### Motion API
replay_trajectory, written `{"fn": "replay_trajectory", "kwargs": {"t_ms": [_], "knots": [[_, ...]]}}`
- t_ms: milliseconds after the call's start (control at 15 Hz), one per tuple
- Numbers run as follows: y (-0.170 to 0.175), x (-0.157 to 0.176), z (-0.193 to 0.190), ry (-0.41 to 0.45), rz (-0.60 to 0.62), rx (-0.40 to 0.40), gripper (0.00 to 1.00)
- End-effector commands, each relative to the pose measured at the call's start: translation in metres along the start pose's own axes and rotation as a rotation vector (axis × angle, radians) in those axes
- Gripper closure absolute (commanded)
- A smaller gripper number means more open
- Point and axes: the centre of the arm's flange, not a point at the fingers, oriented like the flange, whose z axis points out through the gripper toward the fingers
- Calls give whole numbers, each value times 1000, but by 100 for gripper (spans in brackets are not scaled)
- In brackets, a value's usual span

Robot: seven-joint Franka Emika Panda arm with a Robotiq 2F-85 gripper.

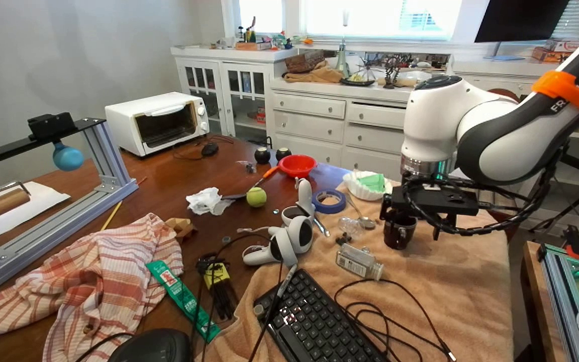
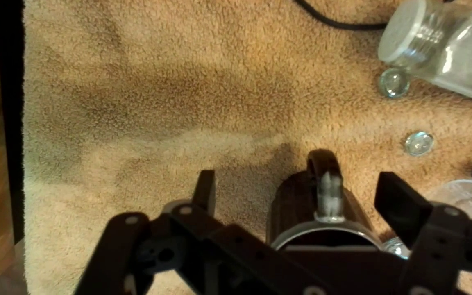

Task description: Pour the contents in the brown mug into the black measuring cup.

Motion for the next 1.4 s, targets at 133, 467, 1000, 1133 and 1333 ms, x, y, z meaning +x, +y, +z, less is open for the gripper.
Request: {"fn": "replay_trajectory", "kwargs": {"t_ms": [133,467,1000,1133,1333], "knots": [[-3,0,12,34,4,-42,0],[-8,4,18,35,-1,-55,0],[-23,9,13,56,-23,-66,50],[-25,7,13,60,-31,-71,66],[-29,5,12,69,-44,-77,91]]}}
